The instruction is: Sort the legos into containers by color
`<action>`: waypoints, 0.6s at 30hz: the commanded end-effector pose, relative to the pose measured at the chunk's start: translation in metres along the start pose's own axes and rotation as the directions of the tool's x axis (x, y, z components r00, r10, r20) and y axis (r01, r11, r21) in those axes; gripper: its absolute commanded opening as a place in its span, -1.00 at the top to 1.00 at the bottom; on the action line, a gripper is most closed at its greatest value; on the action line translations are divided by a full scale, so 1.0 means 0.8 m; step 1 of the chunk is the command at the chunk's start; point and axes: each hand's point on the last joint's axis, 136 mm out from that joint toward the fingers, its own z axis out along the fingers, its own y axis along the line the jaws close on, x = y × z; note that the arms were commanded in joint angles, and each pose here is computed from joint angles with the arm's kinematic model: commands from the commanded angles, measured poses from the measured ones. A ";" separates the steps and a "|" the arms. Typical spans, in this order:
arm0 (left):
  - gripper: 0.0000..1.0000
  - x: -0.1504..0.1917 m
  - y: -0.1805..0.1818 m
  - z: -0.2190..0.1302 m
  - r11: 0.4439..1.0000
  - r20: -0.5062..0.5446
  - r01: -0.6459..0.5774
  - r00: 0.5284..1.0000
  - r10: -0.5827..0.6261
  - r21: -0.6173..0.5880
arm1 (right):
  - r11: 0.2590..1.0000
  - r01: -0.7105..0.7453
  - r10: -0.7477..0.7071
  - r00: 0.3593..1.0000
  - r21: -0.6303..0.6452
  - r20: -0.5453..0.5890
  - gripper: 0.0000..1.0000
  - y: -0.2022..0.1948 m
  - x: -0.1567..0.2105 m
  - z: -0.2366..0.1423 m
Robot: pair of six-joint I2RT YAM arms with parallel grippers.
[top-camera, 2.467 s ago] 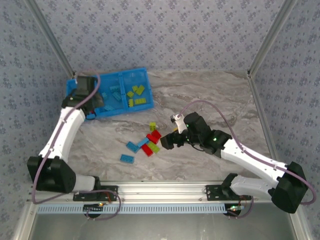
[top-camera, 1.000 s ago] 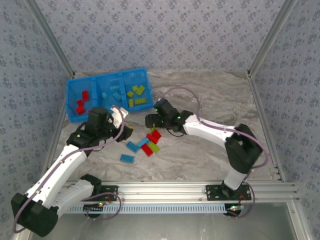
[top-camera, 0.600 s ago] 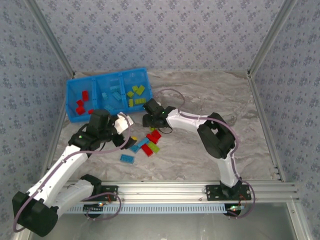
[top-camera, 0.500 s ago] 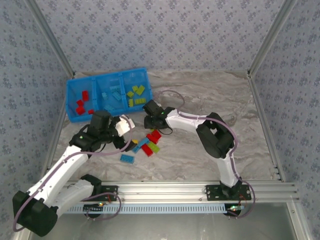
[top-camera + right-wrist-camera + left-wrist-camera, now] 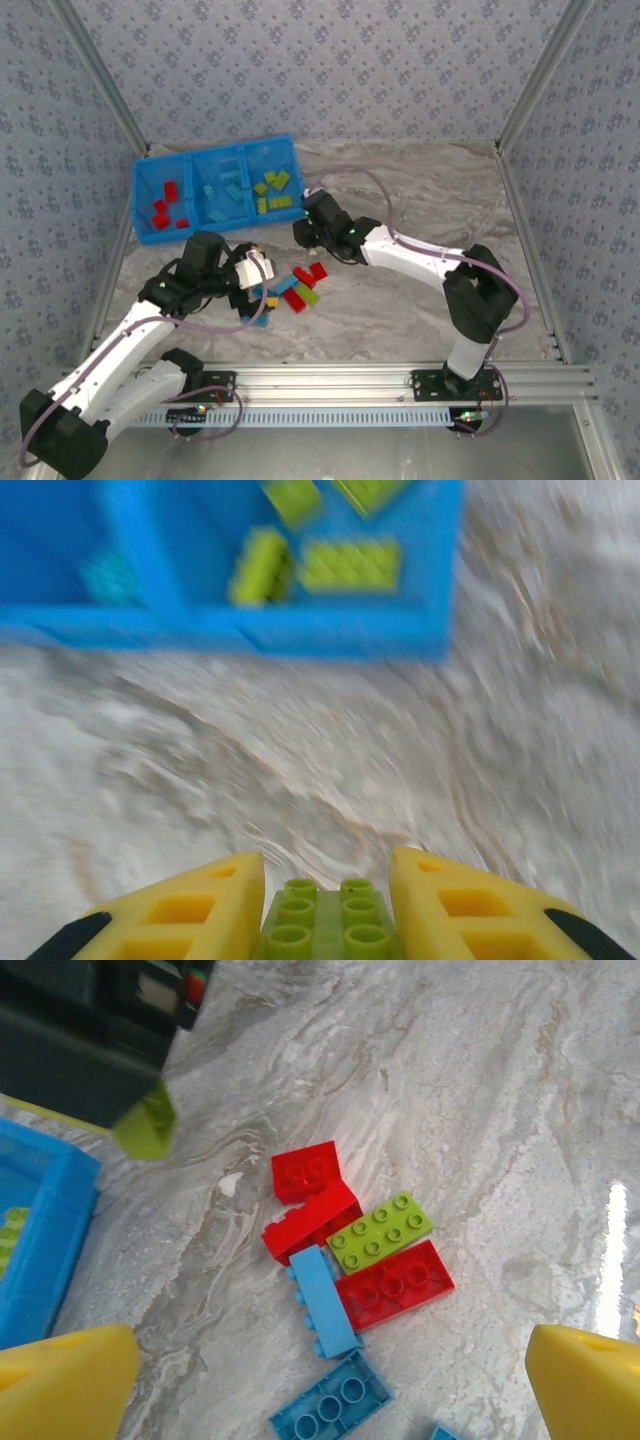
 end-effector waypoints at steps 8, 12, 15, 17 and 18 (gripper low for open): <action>-0.99 -0.003 0.110 -0.068 0.819 0.065 0.106 0.994 -0.084 -0.564 | 0.947 0.290 -0.308 0.942 0.137 0.134 0.42 0.009 -0.103 0.091; -0.98 0.005 0.128 -0.083 0.758 0.076 0.162 0.986 -0.147 -0.632 | 0.926 0.310 -0.331 0.942 0.216 0.065 0.22 -0.009 -0.119 0.128; -0.99 0.009 0.135 -0.084 0.742 0.094 0.211 0.976 -0.197 -0.637 | 0.918 0.321 -0.332 0.943 0.232 0.009 -0.13 -0.018 -0.129 0.135; -0.99 0.011 0.141 -0.087 0.727 0.104 0.246 0.966 -0.235 -0.641 | 0.916 0.323 -0.331 0.943 0.237 -0.005 -0.19 -0.020 -0.135 0.128; -0.98 0.013 0.143 -0.086 0.721 0.105 0.259 0.962 -0.252 -0.642 | 0.916 0.322 -0.330 0.944 0.238 -0.007 -0.20 -0.021 -0.135 0.125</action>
